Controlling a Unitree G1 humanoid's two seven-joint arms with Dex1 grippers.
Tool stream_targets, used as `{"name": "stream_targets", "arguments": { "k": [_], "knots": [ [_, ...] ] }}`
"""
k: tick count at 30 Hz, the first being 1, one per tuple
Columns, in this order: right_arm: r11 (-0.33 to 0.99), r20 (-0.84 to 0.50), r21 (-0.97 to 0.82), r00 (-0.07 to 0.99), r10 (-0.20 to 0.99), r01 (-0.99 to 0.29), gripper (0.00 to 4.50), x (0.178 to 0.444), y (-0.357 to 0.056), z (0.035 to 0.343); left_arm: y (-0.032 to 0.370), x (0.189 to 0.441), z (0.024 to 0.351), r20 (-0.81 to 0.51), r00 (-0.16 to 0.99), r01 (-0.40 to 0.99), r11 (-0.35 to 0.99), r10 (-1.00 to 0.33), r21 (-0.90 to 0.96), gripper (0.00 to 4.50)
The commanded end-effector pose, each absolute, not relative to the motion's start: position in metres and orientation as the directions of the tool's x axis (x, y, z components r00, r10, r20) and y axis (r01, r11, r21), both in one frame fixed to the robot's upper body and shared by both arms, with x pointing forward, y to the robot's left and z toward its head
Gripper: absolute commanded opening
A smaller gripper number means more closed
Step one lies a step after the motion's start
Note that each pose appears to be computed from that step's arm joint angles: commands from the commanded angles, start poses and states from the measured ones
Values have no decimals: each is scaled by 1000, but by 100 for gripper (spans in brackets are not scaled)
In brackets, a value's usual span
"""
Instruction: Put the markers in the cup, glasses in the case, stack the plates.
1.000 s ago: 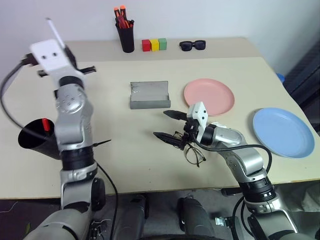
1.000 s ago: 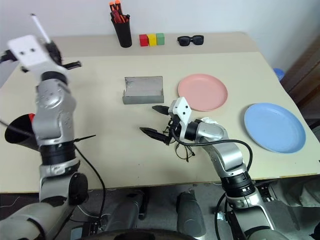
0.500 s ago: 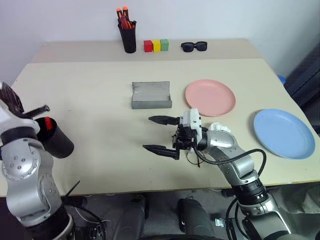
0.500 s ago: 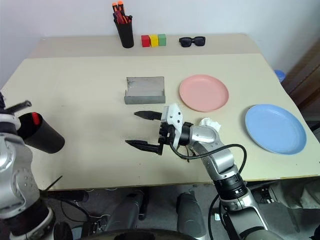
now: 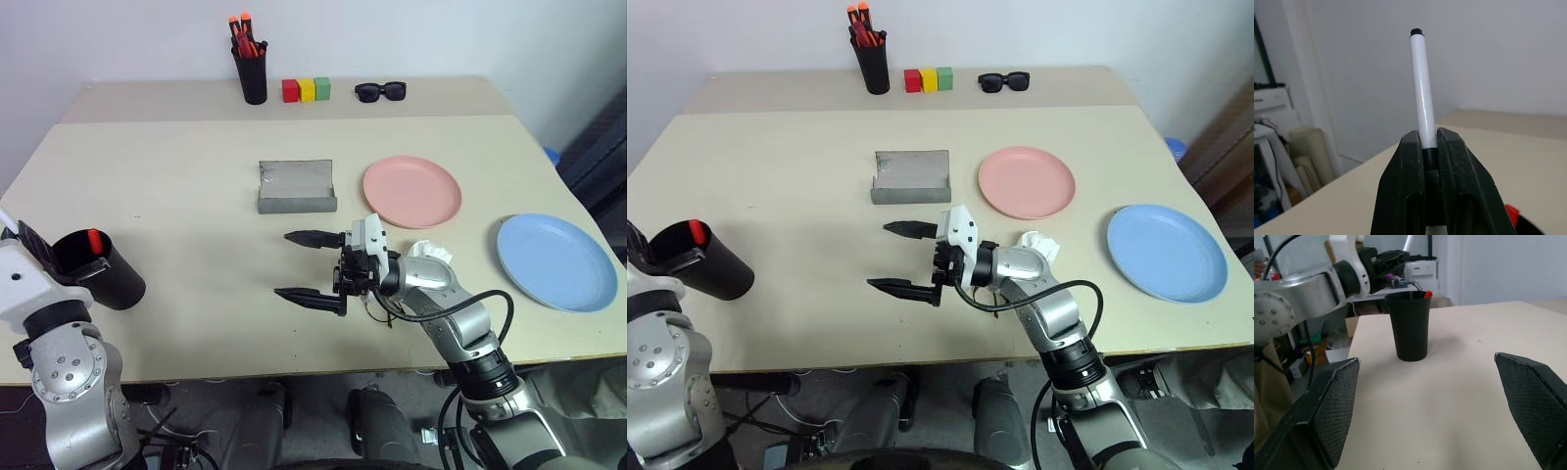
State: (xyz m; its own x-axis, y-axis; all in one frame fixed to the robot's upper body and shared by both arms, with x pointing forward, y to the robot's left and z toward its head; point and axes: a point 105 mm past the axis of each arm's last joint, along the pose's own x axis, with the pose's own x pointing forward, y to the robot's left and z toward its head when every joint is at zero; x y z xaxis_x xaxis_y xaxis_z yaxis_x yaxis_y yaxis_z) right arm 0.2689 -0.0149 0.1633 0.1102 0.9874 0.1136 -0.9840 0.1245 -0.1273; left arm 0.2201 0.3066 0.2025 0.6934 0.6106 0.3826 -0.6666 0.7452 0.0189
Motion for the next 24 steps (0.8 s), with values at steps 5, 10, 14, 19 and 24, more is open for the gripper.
{"name": "stream_targets", "arguments": {
  "k": [5,10,14,19,24],
  "knots": [
    [139,162,-135,116,980,-981,450,264,-15,176,308,216,206,441,656,-697,716,612,43,3],
    [145,160,-134,123,979,-980,450,264,-16,176,307,219,201,430,660,-693,720,617,31,3],
    [139,162,-125,118,980,-982,450,264,-15,177,307,218,199,427,652,-698,716,627,13,130],
    [123,164,-112,103,981,-986,450,262,-14,177,308,217,198,424,641,-711,703,640,15,332],
    [118,167,-103,100,981,-988,450,261,-14,177,307,217,198,421,646,-707,707,637,14,332]
  ]
}}
